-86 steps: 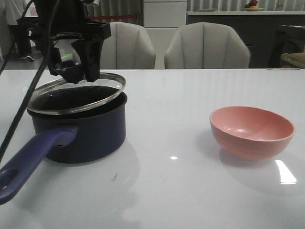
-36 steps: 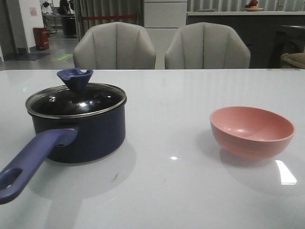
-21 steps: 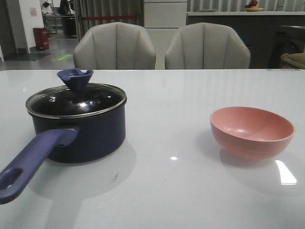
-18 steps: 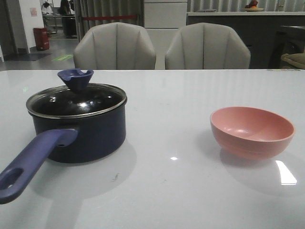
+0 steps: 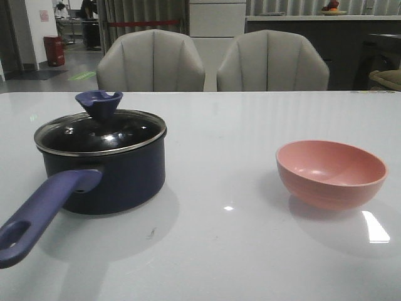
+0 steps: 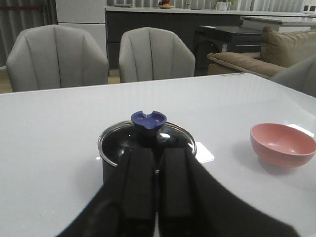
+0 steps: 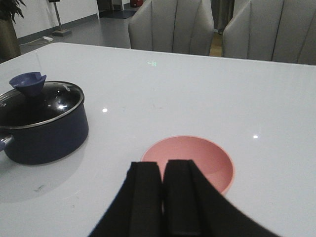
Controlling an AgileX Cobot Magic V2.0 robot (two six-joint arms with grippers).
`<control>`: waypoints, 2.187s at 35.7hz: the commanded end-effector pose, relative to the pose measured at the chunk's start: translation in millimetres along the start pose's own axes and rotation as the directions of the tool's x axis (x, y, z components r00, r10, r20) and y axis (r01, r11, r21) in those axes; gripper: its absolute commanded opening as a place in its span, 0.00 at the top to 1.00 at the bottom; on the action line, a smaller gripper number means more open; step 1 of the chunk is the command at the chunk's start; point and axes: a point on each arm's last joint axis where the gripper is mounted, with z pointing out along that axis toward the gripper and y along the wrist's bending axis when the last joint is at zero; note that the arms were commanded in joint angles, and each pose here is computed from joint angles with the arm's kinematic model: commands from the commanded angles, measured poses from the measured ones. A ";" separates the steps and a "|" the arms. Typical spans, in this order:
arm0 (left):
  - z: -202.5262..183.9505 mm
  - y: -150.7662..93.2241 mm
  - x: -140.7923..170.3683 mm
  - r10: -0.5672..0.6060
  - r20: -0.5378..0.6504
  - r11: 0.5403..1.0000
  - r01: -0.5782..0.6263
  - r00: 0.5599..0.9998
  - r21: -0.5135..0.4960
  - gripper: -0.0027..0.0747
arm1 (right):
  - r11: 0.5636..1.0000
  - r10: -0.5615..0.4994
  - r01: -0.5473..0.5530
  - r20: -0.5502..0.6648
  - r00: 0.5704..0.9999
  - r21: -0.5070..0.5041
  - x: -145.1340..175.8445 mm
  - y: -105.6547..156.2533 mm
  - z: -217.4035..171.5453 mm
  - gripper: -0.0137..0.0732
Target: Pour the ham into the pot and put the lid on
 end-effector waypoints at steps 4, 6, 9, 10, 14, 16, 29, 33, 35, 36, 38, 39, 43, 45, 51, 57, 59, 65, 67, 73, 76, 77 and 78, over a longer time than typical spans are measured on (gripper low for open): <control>0.6 -0.7 -7.3 -0.013 0.077 1.000 0.012 0.997 0.011 0.82 | 1.000 -0.009 0.006 0.086 0.996 0.026 -15.0 -1.6 -0.9 0.66; 1.5 -0.6 -5.0 -0.013 0.070 1.000 0.012 0.997 0.010 0.82 | 1.000 -0.009 0.006 0.086 0.996 0.026 -15.0 -1.6 -0.9 0.66; 2.0 -0.4 -2.5 -0.013 0.053 1.000 0.013 0.999 0.010 0.82 | 1.000 -0.009 0.006 0.086 0.996 0.026 -15.0 -1.6 -0.9 0.66; 2.0 -0.1 -2.5 -0.001 0.053 1.000 0.001 0.999 0.005 0.82 | 1.000 -0.009 0.006 0.086 0.996 0.026 -15.0 -1.6 -0.9 0.66; 4.8 2.9 2.9 0.066 0.060 0.997 -0.064 0.996 -0.035 0.82 | 1.000 -0.009 0.006 0.086 0.996 0.026 -15.0 -1.6 -0.9 0.66; 7.2 5.5 7.4 0.065 0.074 0.995 -0.059 0.995 -0.086 0.82 | 1.000 -0.009 0.006 0.086 0.996 0.026 -15.0 -1.6 -0.9 0.66; 13.8 28.4 48.6 0.068 0.176 0.903 0.015 0.982 -0.430 0.82 | 1.000 -0.009 0.006 0.085 0.996 0.026 -14.9 -1.6 -0.9 0.66; 13.7 28.6 48.8 0.065 0.169 0.901 0.015 0.983 -0.434 0.82 | 1.000 -0.009 0.006 0.085 0.996 0.026 -14.9 -1.6 -0.9 0.66; 13.7 28.7 49.0 0.064 0.168 0.901 0.016 0.984 -0.434 0.82 | 1.000 -0.009 0.006 0.085 0.996 0.026 -14.9 -1.6 -0.9 0.66; 13.7 28.7 49.0 0.064 0.168 0.901 0.016 0.984 -0.434 0.82 | 1.000 -0.009 0.006 0.085 0.996 0.026 -14.9 -1.6 -0.9 0.66; 13.7 28.7 49.0 0.064 0.168 0.901 0.016 0.984 -0.434 0.82 | 1.000 -0.009 0.006 0.085 0.996 0.026 -14.9 -1.6 -0.9 0.66; 13.7 28.7 49.0 0.064 0.168 0.901 0.016 0.984 -0.434 0.82 | 1.000 -0.009 0.006 0.085 0.996 0.026 -14.9 -1.6 -0.9 0.66; 13.7 28.7 49.0 0.064 0.168 0.901 0.016 0.984 -0.434 0.82 | 1.000 -0.009 0.006 0.085 0.996 0.026 -14.9 -1.6 -0.9 0.66; 13.7 28.7 49.0 0.064 0.168 0.901 0.016 0.984 -0.434 0.82 | 1.000 -0.009 0.006 0.085 0.996 0.026 -14.9 -1.6 -0.9 0.66; 13.7 28.7 49.0 0.064 0.168 0.901 0.016 0.984 -0.434 0.82 | 1.000 -0.009 0.006 0.085 0.996 0.026 -14.9 -1.6 -0.9 0.66; 13.7 28.7 49.0 0.064 0.168 0.901 0.016 0.984 -0.434 0.82 | 1.000 -0.009 0.006 0.085 0.996 0.026 -14.9 -1.6 -0.9 0.66; 13.7 28.7 49.0 0.064 0.168 0.901 0.016 0.984 -0.434 0.82 | 1.000 -0.009 0.006 0.086 0.996 0.026 -15.0 -1.6 -0.9 0.66; 13.7 28.7 49.0 0.064 0.168 0.901 0.016 0.984 -0.434 0.82 | 0.998 -0.047 0.041 0.102 0.994 0.056 -10.1 -4.6 -0.5 0.66; 13.7 28.7 49.0 0.064 0.168 0.901 0.016 0.984 -0.434 0.82 | 0.994 -0.063 0.051 0.133 0.989 0.092 -6.5 -8.1 -1.4 0.66; 13.7 28.7 49.0 0.064 0.168 0.901 0.016 0.984 -0.434 0.82 | 0.980 -0.090 0.050 0.203 0.975 0.191 10.2 -15.7 -13.9 0.66; 13.7 28.7 49.0 0.064 0.168 0.901 0.016 0.984 -0.434 0.82 | 0.973 -0.071 0.018 0.222 0.972 0.230 20.6 -18.2 -19.8 0.66; 13.7 28.7 49.0 0.064 0.168 0.901 0.016 0.984 -0.434 0.82 | 0.970 -0.075 0.018 0.230 0.970 0.243 22.3 -18.6 -21.9 0.66; 13.7 28.7 49.0 0.064 0.168 0.901 0.016 0.984 -0.434 0.82 | 0.967 -0.077 0.016 0.234 0.969 0.253 24.5 -19.0 -23.8 0.66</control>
